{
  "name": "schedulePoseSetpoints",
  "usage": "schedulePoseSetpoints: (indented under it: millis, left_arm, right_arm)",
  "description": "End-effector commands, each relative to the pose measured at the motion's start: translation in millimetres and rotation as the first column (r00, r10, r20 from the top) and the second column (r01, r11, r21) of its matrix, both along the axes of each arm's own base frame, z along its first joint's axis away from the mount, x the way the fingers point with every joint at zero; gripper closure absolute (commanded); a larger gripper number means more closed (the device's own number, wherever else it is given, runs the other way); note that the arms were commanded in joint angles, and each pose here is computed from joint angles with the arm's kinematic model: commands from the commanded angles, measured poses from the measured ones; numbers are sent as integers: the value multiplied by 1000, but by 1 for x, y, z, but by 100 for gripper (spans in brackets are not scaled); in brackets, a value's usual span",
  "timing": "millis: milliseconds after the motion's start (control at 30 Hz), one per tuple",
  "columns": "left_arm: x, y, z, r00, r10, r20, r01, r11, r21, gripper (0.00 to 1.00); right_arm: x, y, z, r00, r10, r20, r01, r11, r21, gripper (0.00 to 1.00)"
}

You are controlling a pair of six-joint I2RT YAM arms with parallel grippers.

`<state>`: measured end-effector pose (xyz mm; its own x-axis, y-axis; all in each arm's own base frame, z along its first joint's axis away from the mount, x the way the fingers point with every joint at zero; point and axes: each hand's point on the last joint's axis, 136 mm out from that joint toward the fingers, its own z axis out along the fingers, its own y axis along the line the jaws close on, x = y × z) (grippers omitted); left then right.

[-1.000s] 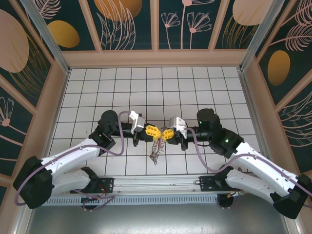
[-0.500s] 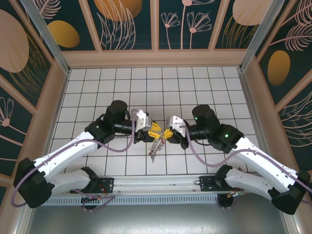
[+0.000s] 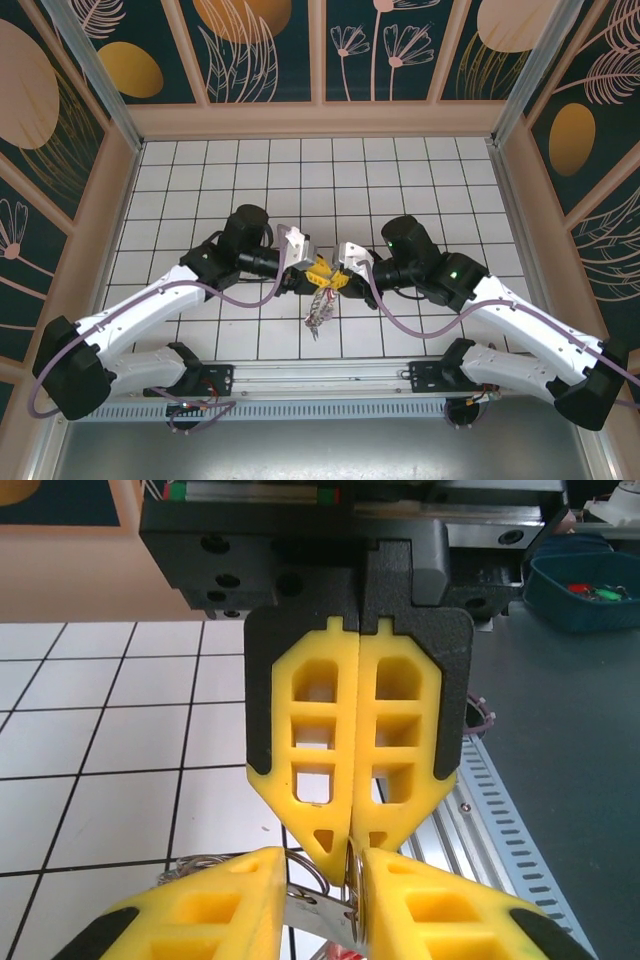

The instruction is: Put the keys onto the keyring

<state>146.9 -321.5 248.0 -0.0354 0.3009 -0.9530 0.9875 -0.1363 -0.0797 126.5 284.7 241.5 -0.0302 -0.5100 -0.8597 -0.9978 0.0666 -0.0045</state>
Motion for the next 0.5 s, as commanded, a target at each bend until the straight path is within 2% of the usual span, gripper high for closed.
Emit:
schedulePoseSetpoints:
  millis: [0,67,100,233,300,333,467]
  left_arm:
    - [-6,-4,7,998,-59,-22,59,998,-24,80]
    - [-8,-7,8,996,-82,-37,81,996,-30,98]
    - [-8,-7,9,995,-87,-39,85,996,-31,100]
    - [-8,-8,17,996,-88,-17,86,994,-65,100]
    - [-10,-7,27,997,-83,-12,81,990,-118,100]
    - [-12,-6,32,996,-89,-11,86,985,-147,100]
    - [-19,-4,53,993,-110,-39,96,958,-270,100]
  right_arm:
    - [2,7,32,997,6,79,-13,996,93,100]
    - [2,7,32,997,5,79,-12,996,93,100]
    - [2,7,30,997,5,78,-12,996,89,100]
    - [4,4,26,997,-7,83,0,997,80,100]
    - [4,0,27,995,-27,94,18,995,94,86]
    - [3,-2,28,995,-35,97,25,994,107,83]
    - [-1,-13,33,994,-65,86,48,980,191,79]
